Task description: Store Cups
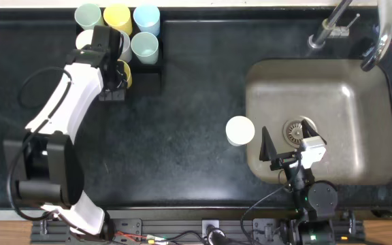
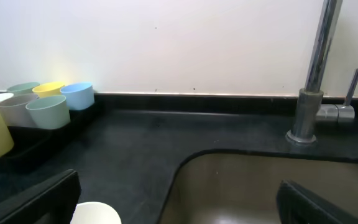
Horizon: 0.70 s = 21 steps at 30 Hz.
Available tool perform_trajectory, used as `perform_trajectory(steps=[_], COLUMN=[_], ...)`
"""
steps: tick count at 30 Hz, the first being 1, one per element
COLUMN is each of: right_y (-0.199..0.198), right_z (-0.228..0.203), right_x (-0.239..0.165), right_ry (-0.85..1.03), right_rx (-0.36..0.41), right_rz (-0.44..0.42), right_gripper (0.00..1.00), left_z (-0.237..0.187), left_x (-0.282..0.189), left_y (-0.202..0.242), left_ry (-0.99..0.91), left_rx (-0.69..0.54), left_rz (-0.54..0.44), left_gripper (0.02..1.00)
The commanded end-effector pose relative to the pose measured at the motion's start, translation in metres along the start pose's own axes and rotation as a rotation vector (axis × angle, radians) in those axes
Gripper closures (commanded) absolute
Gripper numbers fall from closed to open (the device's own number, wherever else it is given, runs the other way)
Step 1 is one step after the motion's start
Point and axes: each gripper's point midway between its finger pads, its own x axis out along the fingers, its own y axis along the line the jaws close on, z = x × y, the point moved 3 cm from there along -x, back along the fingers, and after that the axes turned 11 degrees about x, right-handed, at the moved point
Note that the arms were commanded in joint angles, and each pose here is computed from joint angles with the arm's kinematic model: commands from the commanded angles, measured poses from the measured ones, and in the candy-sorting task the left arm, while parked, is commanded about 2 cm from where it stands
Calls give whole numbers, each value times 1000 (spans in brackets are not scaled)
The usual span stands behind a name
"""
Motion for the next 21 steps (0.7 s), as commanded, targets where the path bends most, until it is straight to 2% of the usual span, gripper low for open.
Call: perform_trajectory(steps=[1, 5, 8, 21], right_y=[-1, -1, 0, -1], right_z=[-3, -3, -3, -3], right_x=[0, 0, 0, 0], right_ry=[-2, -2, -3, -2], right_rx=[3, 3, 3, 3], right_rz=[0, 0, 0, 0], right_gripper=[3, 5, 3, 3], left_z=[4, 4, 6, 19], left_x=[3, 1, -5, -42], left_y=[1, 1, 1, -6], left_ry=[-11, -11, -18, -83], left_rx=[-21, -21, -23, -38], left_rz=[8, 6, -6, -104], left_gripper=[875, 847, 763, 730])
